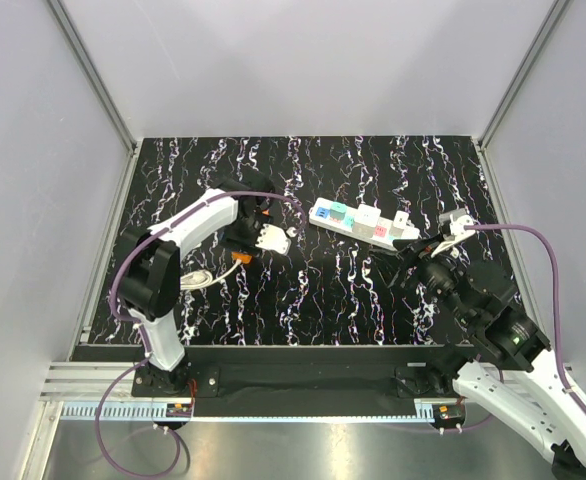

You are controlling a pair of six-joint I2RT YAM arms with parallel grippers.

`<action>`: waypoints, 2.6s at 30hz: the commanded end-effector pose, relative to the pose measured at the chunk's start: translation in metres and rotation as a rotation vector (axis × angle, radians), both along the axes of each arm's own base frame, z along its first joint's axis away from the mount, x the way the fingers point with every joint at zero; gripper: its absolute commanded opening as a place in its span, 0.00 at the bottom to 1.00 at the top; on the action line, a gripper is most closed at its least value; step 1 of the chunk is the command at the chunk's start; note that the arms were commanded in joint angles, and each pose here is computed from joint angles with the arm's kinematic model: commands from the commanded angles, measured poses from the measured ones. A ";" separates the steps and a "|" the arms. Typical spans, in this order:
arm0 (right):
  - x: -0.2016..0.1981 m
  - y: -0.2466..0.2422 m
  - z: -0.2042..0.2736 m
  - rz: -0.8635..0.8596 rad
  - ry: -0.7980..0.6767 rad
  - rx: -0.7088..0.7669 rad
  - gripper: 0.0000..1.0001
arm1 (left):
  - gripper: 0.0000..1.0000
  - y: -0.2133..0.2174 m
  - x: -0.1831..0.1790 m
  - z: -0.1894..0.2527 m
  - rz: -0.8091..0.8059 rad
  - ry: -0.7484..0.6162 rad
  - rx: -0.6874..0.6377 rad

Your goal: Insert the plug

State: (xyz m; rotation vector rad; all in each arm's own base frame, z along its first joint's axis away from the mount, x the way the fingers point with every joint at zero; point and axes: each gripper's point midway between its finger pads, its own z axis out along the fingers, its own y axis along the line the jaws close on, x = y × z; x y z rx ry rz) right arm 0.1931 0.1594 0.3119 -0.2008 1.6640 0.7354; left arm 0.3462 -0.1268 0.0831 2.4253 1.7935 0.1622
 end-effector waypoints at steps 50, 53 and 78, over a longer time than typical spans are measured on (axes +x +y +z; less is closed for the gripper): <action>0.008 -0.015 -0.006 -0.085 -0.003 -0.046 0.77 | 0.99 -0.034 0.003 -0.057 -0.060 0.121 -0.099; 0.010 -0.017 -0.008 -0.102 0.000 -0.055 0.77 | 0.99 -0.034 0.007 -0.043 -0.062 0.085 -0.113; 0.036 -0.027 -0.026 -0.274 0.163 -0.111 1.00 | 0.99 -0.141 -0.032 0.264 0.236 -0.279 -1.088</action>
